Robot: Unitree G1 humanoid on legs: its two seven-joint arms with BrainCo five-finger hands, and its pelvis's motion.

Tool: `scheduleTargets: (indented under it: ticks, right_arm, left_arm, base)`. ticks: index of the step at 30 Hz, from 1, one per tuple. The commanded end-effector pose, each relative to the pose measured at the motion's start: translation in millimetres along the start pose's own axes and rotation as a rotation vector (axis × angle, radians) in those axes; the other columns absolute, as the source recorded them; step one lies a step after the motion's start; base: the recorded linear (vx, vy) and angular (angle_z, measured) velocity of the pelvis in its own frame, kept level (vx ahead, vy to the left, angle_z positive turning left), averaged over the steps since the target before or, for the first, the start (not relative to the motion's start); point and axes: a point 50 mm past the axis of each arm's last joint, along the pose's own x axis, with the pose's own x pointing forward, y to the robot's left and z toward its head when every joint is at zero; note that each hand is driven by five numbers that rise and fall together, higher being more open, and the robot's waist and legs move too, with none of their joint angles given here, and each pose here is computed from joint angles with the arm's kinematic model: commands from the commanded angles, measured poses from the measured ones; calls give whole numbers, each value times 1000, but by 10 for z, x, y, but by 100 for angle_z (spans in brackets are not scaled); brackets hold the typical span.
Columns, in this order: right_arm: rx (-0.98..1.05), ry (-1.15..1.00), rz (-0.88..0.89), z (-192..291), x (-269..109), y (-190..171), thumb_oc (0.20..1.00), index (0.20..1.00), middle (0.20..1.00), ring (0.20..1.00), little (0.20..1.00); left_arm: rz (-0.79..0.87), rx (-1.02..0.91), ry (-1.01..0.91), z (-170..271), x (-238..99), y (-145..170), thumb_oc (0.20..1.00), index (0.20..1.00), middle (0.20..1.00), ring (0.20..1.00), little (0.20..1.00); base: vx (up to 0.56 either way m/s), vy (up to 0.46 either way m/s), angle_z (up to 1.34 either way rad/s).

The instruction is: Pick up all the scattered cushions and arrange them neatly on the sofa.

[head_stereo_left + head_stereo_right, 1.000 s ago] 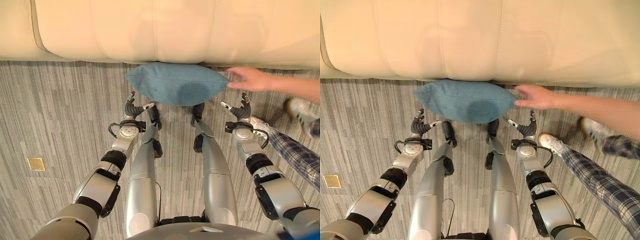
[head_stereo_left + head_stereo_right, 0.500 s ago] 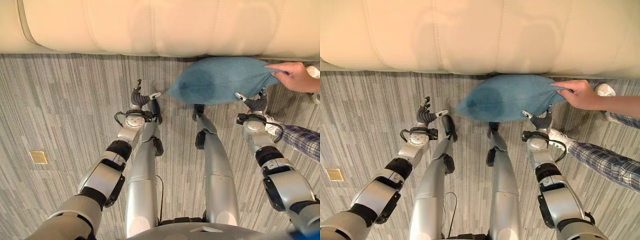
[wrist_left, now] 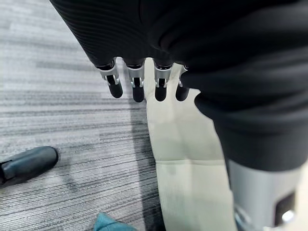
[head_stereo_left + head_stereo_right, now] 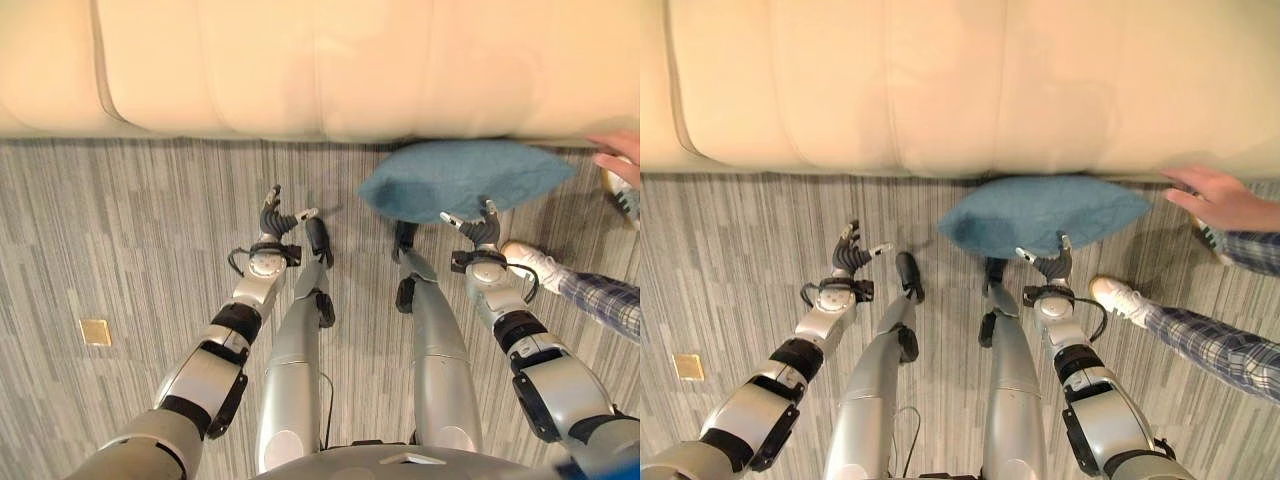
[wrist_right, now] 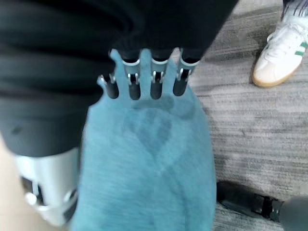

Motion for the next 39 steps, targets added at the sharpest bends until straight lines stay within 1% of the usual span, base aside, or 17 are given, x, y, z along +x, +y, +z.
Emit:
scheduleTargets:
  ticks: [1,5,6,7,8,11,12,13,18,23,28,36,39]
  right_arm:
    - [-102,117,44,-451,-197,-37,1000,1000,1000,1000,1000]
    - [-189,222,93,-778,-357,-92,1000,1000,1000,1000,1000]
    - [-234,277,121,-943,-456,-121,1000,1000,1000,1000,1000]
    - [-234,277,121,-943,-456,-121,1000,1000,1000,1000,1000]
    - [-252,297,130,-1008,-497,-140,1000,1000,1000,1000,1000]
    - [-323,425,157,-1351,-735,-268,1000,1000,1000,1000,1000]
    - [-339,444,160,-1408,-779,-306,1000,1000,1000,1000,1000]
    - [-340,444,160,-1410,-781,-306,1000,1000,1000,1000,1000]
    - [-400,554,175,-1663,-990,-460,1000,1000,1000,1000,1000]
    - [-419,640,179,-1844,-1178,-573,1000,1000,1000,1000,1000]
    - [-434,680,183,-1924,-1271,-626,1000,1000,1000,1000,1000]
    - [-466,696,185,-1947,-1282,-691,1000,1000,1000,1000,1000]
    - [-480,684,195,-1931,-1259,-698,1000,1000,1000,1000,1000]
  left_arm:
    - [-19,78,129,-411,-153,50,1000,1000,1000,1000,1000]
    - [-31,127,251,-769,-342,123,1000,1000,1000,1000,1000]
    - [-40,150,315,-944,-452,154,1000,1000,1000,1000,1000]
    - [-40,150,315,-945,-452,154,1000,1000,1000,1000,1000]
    - [-44,168,348,-1036,-513,182,1000,1000,1000,1000,1000]
    - [-69,237,491,-1404,-810,286,1000,1000,1000,1000,1000]
    - [-70,253,507,-1449,-856,312,1000,1000,1000,1000,1000]
    - [-70,253,507,-1451,-858,313,1000,1000,1000,1000,1000]
    - [-82,289,608,-1674,-1086,419,1000,1000,1000,1000,1000]
    - [-61,324,678,-1810,-1244,571,1000,1000,1000,1000,1000]
    - [-65,331,696,-1840,-1281,584,1000,1000,1000,1000,1000]
    - [-78,312,744,-1932,-1409,541,1000,1000,1000,1000,1000]
    - [-67,319,782,-1992,-1496,597,1000,1000,1000,1000,1000]
  base:
    - [-18,-9,-4]
    - [56,-11,4]
    - [118,-18,9]
    - [124,-14,3]
    - [138,-20,-3]
    - [212,-23,-3]
    - [140,-18,-5]
    - [80,-24,-3]
    - [78,-39,2]
    - [30,-94,11]
    - [-48,-89,18]
    - [-17,43,-2]
    - [17,85,-44]
